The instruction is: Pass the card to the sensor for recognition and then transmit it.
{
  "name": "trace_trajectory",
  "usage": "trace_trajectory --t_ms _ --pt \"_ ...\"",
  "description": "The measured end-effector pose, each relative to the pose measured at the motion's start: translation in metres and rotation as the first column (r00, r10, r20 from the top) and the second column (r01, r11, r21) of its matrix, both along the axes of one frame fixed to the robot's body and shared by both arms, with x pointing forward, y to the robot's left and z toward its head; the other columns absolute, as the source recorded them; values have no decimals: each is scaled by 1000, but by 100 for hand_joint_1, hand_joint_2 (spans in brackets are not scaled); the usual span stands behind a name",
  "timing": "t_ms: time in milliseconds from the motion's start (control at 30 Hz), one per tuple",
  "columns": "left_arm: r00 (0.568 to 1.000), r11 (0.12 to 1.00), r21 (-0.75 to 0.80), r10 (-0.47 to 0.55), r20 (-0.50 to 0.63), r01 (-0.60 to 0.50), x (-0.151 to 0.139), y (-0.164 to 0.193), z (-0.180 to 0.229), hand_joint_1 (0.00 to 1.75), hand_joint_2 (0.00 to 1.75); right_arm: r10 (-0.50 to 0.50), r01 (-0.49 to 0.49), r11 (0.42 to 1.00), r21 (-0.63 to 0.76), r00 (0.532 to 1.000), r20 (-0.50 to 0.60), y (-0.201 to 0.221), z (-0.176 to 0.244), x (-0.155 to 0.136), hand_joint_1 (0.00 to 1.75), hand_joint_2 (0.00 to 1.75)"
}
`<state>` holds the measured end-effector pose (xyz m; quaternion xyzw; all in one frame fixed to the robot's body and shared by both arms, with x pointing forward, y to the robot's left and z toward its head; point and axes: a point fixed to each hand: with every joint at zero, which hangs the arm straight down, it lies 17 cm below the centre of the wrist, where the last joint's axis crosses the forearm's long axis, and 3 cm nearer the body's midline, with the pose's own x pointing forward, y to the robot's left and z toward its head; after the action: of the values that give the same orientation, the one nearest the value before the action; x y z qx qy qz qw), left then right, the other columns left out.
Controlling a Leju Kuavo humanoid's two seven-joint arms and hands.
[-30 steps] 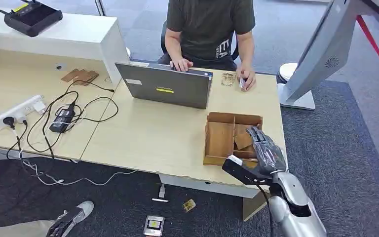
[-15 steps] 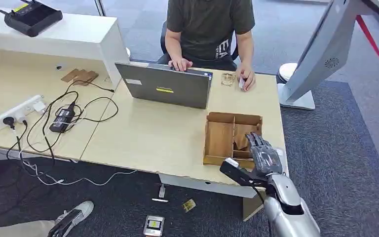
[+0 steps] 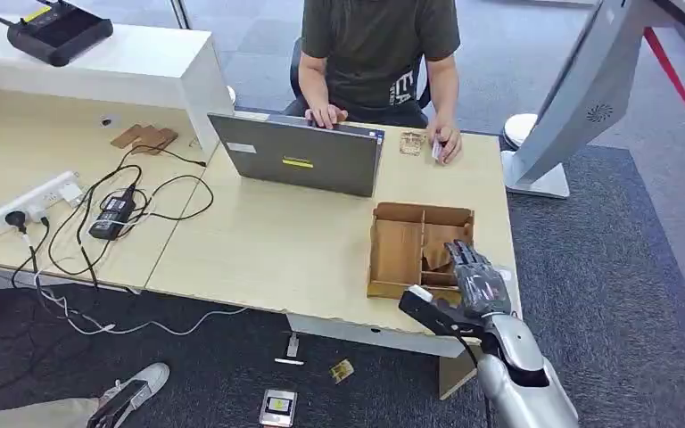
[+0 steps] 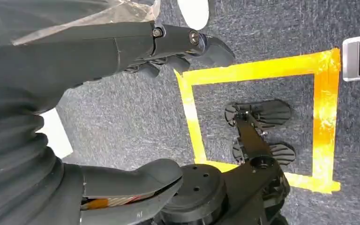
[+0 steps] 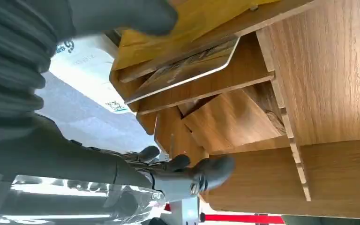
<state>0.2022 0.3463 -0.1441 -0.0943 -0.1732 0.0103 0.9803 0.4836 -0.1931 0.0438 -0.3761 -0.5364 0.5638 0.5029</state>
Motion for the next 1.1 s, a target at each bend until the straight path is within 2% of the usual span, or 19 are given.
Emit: trace_trajectory --t_ms 133,233,367,433,633,700,733,967,1100 --pt "1000 1000 -5 11 -2 -11 0 1 0 0 175 2 -2 1000 -1 1000 -4 1 -1 -1 162 175" --pt "1000 1000 -5 14 -5 -14 -1 1 -1 0 175 6 -6 1000 -3 1000 0 2 2 -2 159 175" --pt "1000 1000 -8 18 -8 -18 -2 1 -2 0 175 21 -21 1000 0 1000 11 8 11 -3 168 175" --pt "1000 1000 -8 15 -9 -15 -2 1 -2 0 175 27 -27 1000 2 1000 15 11 16 -5 166 175" --pt "1000 1000 -8 11 -7 -11 -2 1 -3 0 175 57 -58 998 23 997 51 25 46 -8 171 175" --pt "1000 1000 -8 16 -9 -16 -2 1 -3 0 175 66 -68 997 32 995 68 28 56 -9 168 175" --pt "1000 1000 -9 16 -9 -16 -3 1 -4 0 175 69 -72 997 36 995 77 30 61 -10 175 175" --pt "1000 1000 -17 16 -7 -16 -2 0 -3 0 175 88 -95 994 62 989 116 37 82 -11 175 175" --pt "1000 1000 -12 -20 -5 20 -3 0 -4 0 175 118 -134 984 121 984 134 43 102 -4 175 175"
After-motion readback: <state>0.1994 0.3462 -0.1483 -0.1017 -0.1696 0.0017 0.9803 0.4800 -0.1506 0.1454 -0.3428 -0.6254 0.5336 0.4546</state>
